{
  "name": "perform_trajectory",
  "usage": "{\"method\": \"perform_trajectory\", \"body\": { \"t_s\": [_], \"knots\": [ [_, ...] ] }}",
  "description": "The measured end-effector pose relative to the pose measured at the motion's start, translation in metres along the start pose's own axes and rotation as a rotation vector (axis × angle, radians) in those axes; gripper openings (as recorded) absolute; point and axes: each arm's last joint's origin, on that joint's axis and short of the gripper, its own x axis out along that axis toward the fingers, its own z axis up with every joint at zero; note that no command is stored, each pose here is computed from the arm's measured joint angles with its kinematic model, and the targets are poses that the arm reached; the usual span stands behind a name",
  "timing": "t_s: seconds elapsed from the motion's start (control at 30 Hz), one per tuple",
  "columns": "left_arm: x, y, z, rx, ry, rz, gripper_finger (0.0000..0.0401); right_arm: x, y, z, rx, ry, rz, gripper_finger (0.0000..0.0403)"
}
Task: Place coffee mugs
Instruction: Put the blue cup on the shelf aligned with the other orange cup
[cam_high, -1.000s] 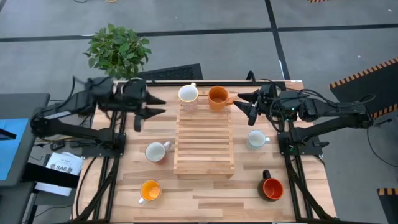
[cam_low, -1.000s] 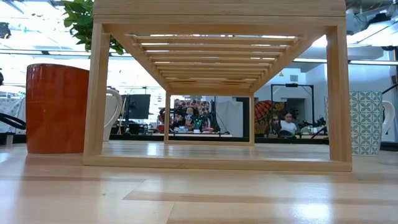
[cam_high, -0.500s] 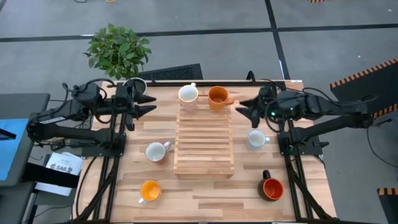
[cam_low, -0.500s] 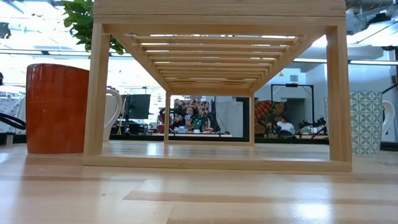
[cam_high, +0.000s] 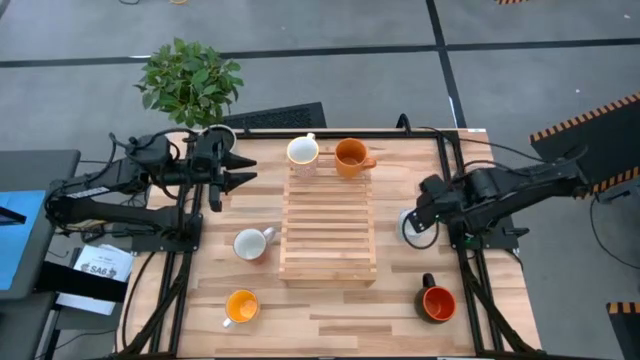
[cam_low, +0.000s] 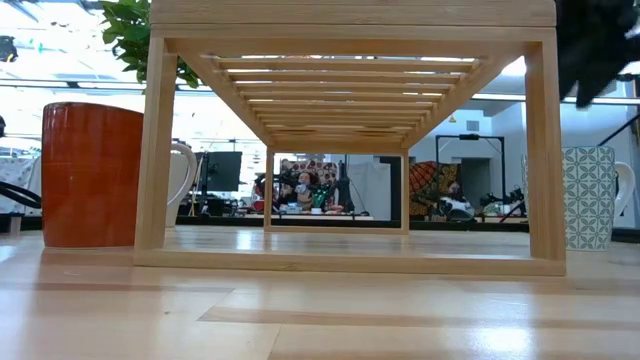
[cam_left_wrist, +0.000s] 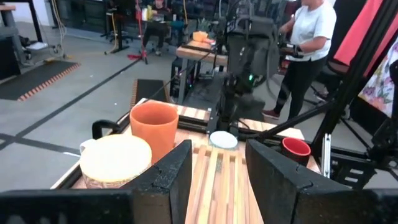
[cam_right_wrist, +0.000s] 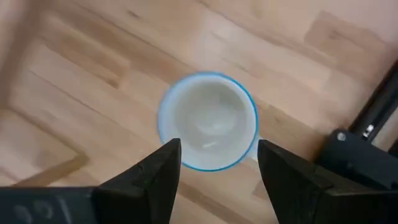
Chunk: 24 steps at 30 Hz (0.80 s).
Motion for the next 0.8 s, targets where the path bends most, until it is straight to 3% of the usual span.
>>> {"method": "perform_trajectory", "body": {
  "t_s": [0.33,0.8],
  "knots": [
    [0.002,0.000,-0.001,0.002,0.006,0.001,0.0134,0.043,-0.017,0.003,0.008,0.065,-0.083,0.0238],
    [0.002,0.000,-0.001,0.011,0.005,0.002,0.0134,0.079,-0.017,0.012,-0.039,0.100,-0.153,0.0234]
  ]
}}
